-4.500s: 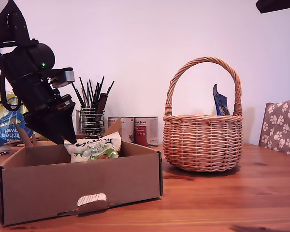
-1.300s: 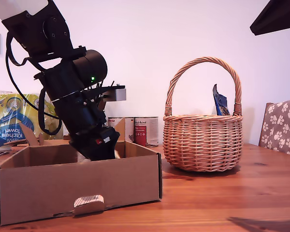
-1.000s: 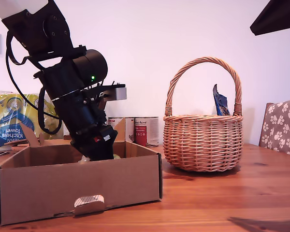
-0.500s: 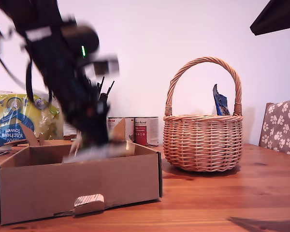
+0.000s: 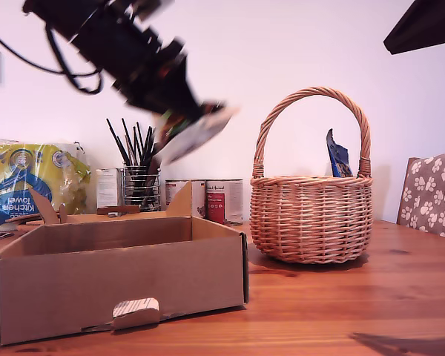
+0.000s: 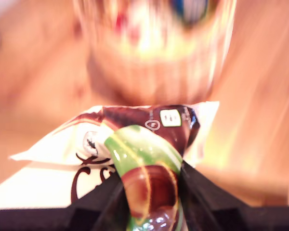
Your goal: Move the bags of Easter eggs from the cardboard box on the left into the woven basket on the right side.
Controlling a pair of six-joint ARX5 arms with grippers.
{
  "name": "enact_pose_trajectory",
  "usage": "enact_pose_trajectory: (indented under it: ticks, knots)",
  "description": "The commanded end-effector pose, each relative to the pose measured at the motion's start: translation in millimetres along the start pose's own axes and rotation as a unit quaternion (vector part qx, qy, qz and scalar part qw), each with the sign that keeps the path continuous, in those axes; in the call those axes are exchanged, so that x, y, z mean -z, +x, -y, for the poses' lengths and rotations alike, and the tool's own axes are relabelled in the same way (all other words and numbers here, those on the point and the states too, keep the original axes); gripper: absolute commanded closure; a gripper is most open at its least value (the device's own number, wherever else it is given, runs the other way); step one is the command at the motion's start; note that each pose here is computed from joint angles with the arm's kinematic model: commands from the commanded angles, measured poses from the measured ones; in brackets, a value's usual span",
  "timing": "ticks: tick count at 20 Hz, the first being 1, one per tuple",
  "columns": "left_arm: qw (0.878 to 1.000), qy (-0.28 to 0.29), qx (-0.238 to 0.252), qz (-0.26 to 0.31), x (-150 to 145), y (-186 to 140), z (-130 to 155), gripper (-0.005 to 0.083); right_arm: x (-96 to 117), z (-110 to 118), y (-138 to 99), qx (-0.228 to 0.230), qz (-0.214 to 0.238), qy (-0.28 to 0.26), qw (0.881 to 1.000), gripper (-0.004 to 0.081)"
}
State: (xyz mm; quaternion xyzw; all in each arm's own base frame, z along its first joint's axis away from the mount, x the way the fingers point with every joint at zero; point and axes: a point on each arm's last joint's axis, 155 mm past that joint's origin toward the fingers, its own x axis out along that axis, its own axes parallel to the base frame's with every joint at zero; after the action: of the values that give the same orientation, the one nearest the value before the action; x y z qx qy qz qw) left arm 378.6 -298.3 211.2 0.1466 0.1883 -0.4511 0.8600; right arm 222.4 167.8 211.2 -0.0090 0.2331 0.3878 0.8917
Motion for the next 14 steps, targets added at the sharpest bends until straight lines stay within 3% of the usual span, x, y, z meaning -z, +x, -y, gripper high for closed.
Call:
enact_pose_trajectory:
  ticks: [1, 4, 8, 14]
  knots:
    - [0.999, 0.012, 0.007, 0.029, -9, 12, 7, 0.0548, 5, 1, 2, 0.0, -0.004, 0.002, 1.0, 0.0772]
    - [0.995, 0.039, 0.008, 0.091, -39, 21, 15, 0.0548, 5, 1, 2, 0.0, -0.004, 0.002, 1.0, 0.0772]
    - [0.988, 0.063, 0.019, 0.136, -54, 43, 33, 0.0563, 5, 1, 2, 0.0, -0.004, 0.002, 1.0, 0.0772]
    - [0.984, 0.074, 0.027, 0.157, -61, 83, 38, 0.0564, 5, 1, 2, 0.0, -0.004, 0.002, 1.0, 0.0772]
